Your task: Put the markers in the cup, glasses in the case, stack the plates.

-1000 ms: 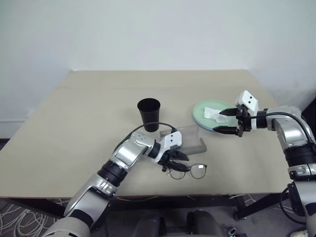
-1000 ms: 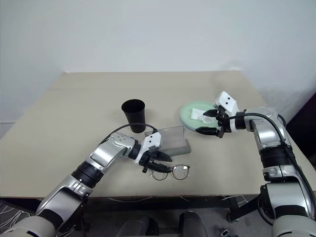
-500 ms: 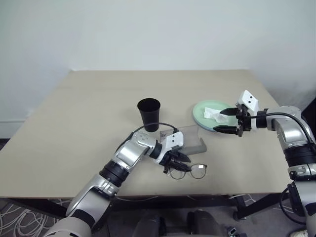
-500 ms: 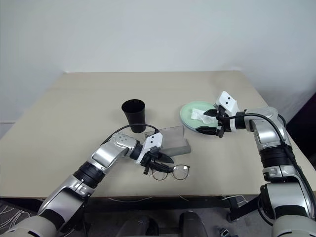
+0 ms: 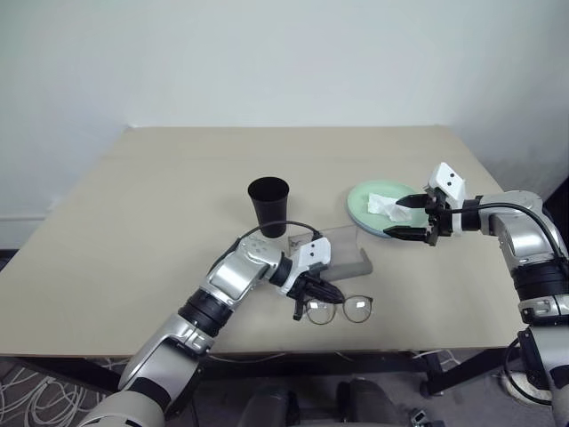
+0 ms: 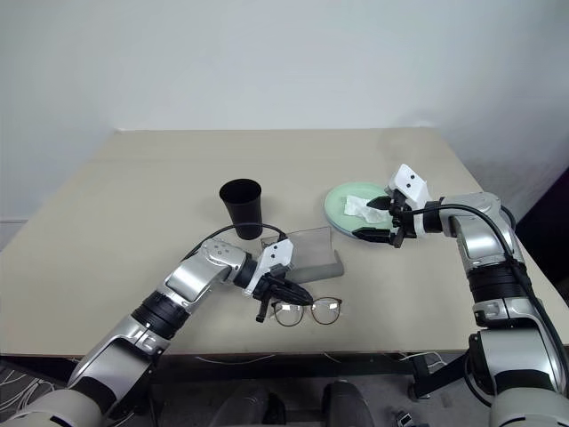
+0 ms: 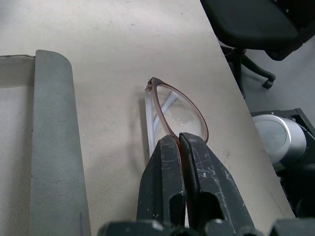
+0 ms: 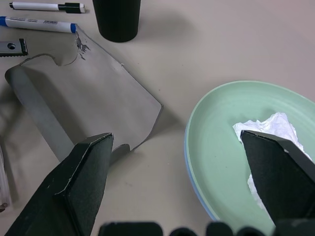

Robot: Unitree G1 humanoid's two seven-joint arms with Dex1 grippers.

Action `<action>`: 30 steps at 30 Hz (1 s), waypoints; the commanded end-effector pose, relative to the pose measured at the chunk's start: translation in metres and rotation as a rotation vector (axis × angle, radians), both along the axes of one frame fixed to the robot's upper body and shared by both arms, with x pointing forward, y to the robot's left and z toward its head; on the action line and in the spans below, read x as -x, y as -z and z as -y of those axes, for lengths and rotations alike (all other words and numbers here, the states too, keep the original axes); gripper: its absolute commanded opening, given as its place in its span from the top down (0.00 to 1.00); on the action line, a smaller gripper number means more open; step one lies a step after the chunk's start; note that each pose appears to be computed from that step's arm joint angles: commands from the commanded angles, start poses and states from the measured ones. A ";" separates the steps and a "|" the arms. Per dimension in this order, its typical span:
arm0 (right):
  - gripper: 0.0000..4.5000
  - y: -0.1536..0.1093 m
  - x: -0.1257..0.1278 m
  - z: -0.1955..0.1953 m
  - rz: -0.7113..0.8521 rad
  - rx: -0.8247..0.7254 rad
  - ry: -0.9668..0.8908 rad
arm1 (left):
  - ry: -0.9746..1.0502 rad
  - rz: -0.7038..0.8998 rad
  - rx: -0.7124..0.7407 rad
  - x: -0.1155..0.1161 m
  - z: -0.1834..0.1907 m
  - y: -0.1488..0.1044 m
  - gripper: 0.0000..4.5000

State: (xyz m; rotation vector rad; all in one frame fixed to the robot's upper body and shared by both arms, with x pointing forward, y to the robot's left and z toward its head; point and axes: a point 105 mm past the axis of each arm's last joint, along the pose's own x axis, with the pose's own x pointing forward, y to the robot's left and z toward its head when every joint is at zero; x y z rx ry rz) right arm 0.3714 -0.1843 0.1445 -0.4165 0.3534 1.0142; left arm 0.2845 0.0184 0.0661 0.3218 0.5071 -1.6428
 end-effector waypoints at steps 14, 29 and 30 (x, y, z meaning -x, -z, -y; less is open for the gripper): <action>0.00 -0.016 -0.005 -0.002 0.066 -0.008 0.001 | 0.003 0.079 0.023 -0.007 0.003 -0.013 0.51; 0.00 -0.017 -0.005 -0.003 0.074 -0.012 0.004 | 0.016 0.067 0.006 -0.001 0.004 -0.005 0.51; 0.00 -0.017 -0.005 -0.003 0.075 -0.012 0.004 | 0.018 0.067 0.005 -0.001 0.004 -0.005 0.51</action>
